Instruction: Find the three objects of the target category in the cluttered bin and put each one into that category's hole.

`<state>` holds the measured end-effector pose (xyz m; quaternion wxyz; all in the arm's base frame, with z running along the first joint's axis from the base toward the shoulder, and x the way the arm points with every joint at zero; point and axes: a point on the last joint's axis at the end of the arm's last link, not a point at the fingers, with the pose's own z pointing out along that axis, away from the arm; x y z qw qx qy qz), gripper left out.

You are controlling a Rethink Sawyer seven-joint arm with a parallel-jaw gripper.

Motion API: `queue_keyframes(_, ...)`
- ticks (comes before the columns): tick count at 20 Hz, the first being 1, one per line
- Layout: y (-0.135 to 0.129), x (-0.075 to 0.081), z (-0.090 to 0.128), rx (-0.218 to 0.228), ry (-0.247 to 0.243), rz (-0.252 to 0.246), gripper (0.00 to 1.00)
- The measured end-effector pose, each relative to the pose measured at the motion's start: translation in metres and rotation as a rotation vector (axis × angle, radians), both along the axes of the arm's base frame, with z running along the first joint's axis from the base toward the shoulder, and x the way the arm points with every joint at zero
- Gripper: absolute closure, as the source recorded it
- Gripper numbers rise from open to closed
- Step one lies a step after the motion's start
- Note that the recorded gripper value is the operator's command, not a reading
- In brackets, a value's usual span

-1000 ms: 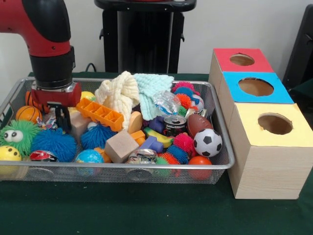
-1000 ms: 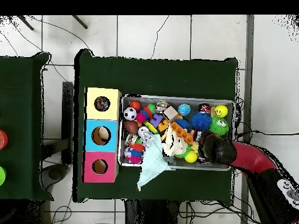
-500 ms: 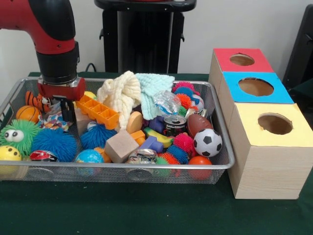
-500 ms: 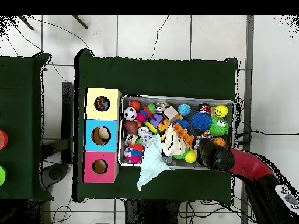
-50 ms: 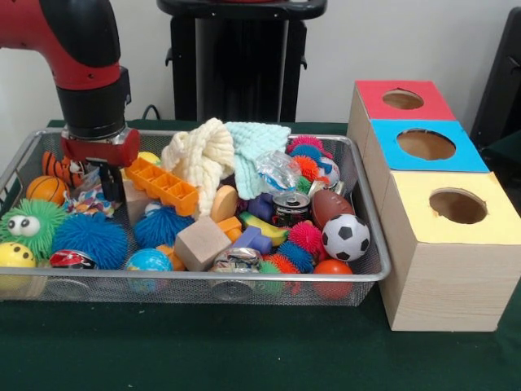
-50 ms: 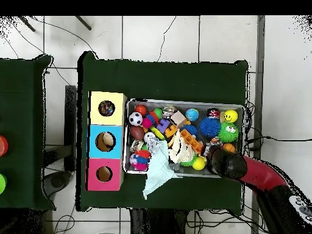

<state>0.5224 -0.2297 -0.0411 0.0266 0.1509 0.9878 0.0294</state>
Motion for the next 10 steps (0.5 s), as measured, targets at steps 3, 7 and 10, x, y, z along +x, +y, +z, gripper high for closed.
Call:
queue_keyframes(3, -0.0028, -0.0022, -0.0017, 0.008, 0.003, -0.018, 1.0)
queue_keyframes(7, -0.0025, -0.002, -0.0016, 0.011, 0.004, -0.023, 1.0)
queue_keyframes(10, -0.0025, -0.0019, -0.0016, 0.011, 0.003, -0.023, 1.0)
